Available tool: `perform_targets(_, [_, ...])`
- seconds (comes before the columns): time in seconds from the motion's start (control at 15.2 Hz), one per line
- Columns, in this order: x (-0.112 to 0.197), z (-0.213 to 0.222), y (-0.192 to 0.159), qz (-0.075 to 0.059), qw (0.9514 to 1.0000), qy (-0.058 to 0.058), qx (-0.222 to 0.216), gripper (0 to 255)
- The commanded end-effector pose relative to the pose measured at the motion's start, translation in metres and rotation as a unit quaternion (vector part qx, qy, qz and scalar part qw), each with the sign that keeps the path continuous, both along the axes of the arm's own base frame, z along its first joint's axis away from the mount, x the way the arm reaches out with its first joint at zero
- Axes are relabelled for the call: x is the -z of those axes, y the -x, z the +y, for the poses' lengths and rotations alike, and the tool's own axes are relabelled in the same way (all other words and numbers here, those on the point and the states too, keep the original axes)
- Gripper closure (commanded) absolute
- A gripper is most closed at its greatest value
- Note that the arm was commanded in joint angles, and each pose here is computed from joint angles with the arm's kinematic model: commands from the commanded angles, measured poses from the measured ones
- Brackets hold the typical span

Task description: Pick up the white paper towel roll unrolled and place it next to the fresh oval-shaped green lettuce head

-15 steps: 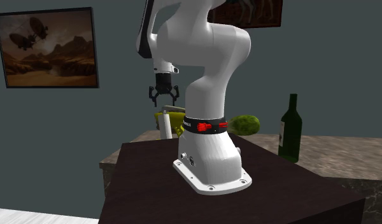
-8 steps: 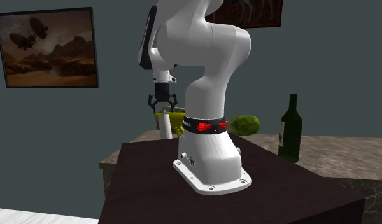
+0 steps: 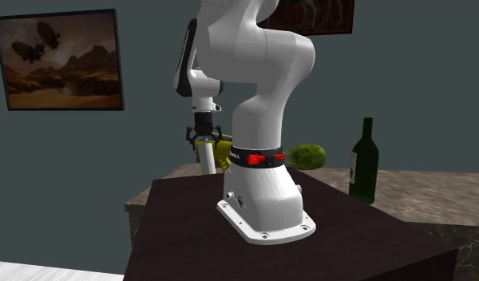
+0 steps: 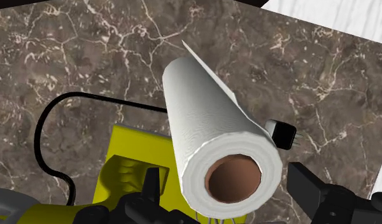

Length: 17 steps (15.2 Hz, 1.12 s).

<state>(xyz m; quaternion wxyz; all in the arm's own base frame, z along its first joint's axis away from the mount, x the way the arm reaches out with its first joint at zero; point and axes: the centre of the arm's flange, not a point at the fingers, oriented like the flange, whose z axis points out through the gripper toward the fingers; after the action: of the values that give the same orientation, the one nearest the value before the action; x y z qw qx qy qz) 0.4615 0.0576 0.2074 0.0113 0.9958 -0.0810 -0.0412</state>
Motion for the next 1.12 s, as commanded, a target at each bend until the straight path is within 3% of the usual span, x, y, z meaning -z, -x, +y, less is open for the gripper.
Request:
perform_targets(0.0, [0.001, 0.0, 0.0, 0.0, 1.0, 0.0, 0.0, 0])
perform_targets(0.26, [0.001, 0.0, 0.0, 0.0, 1.0, 0.0, 0.0, 0])
perform_targets(0.33, [0.001, 0.0, 0.0, 0.0, 1.0, 0.0, 0.0, 255])
perform_targets(1.06, [-0.01, 0.0, 0.0, 0.0, 1.0, 0.0, 0.0, 255])
